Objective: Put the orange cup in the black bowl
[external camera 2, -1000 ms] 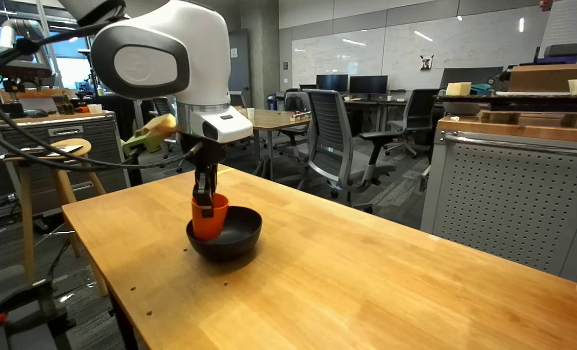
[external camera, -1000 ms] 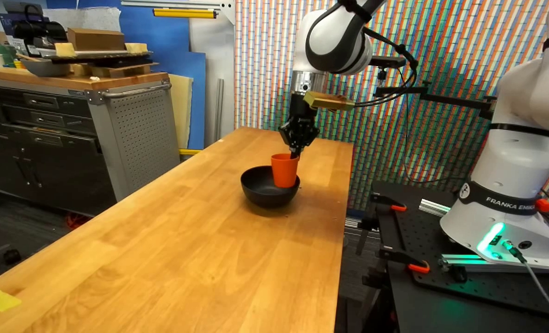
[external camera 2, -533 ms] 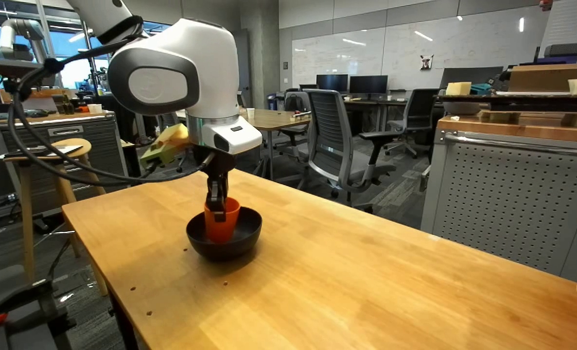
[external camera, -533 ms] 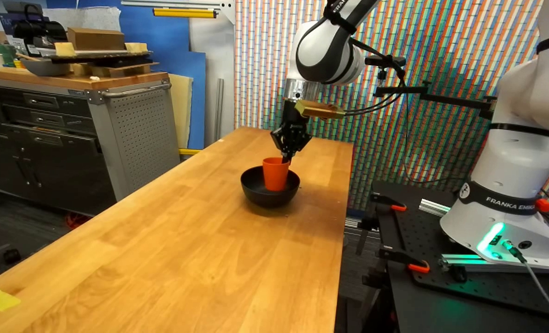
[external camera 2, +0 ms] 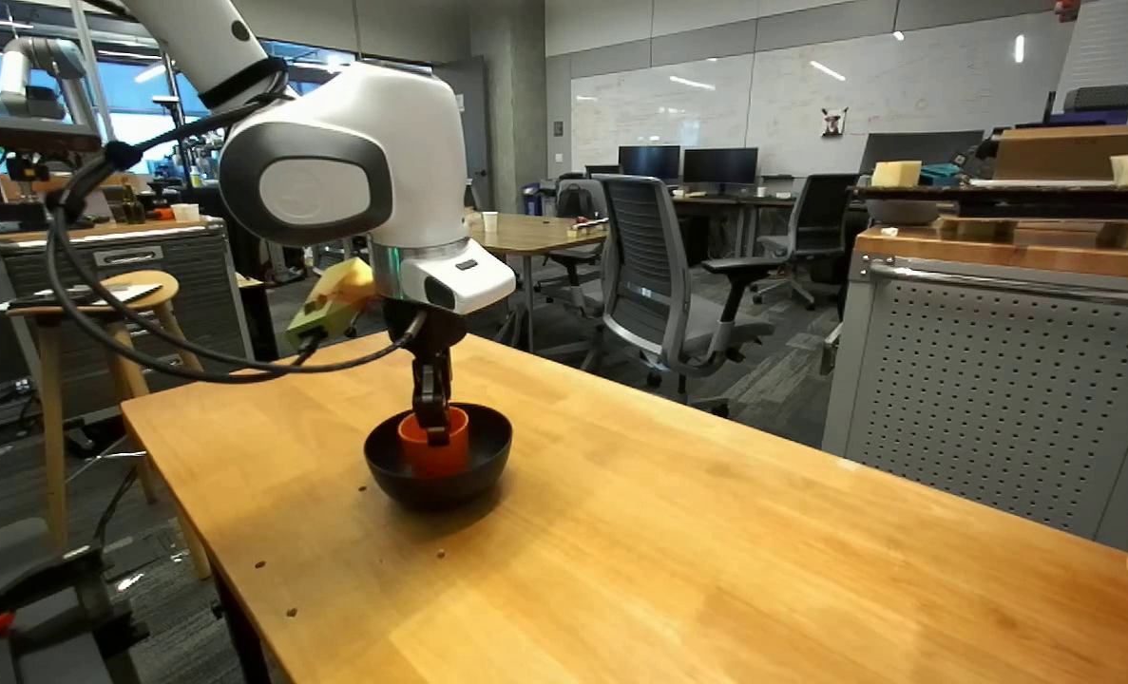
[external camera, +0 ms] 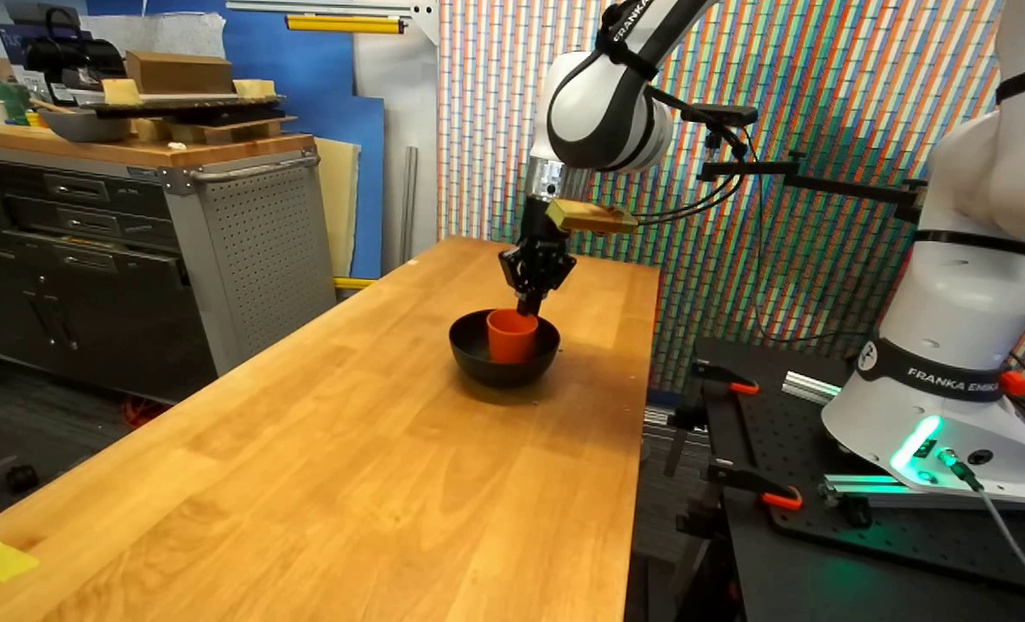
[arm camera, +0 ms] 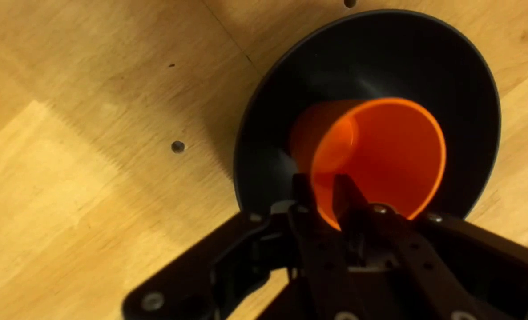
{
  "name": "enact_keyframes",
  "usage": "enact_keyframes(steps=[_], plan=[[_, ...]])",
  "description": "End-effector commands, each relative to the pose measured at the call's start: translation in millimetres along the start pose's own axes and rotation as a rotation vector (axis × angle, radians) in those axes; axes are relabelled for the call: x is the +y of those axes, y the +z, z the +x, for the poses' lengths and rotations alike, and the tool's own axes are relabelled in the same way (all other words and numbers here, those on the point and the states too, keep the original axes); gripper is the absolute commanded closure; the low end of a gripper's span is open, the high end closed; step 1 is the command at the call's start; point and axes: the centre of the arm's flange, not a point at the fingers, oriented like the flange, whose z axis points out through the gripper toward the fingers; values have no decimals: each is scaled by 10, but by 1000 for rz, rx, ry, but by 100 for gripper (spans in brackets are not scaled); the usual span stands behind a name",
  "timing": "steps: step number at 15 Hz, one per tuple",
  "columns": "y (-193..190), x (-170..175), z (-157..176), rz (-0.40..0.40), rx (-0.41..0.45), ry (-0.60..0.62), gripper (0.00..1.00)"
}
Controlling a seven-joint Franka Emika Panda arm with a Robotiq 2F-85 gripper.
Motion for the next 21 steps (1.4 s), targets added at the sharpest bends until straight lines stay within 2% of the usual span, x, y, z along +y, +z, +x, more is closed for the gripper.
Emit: enact_keyframes(steps=[1, 4, 7, 10, 12, 17, 19, 20, 21], plan=[[68, -13, 30, 10, 13, -15, 46], [18, 9, -2, 6, 1, -14, 24], [-345, -29, -120, 15, 19, -45, 2], [-752, -134, -229, -5, 56, -114, 0], [-1004, -183, -337, -53, 55, -198, 0], [-1601, -161, -717, -258, -89, -421, 0], [-1835, -147, -883, -308, -124, -489, 0], [-1470, -127, -701, -275, -118, -412, 0], [-1590, -131, -776, -286, -126, -433, 0]])
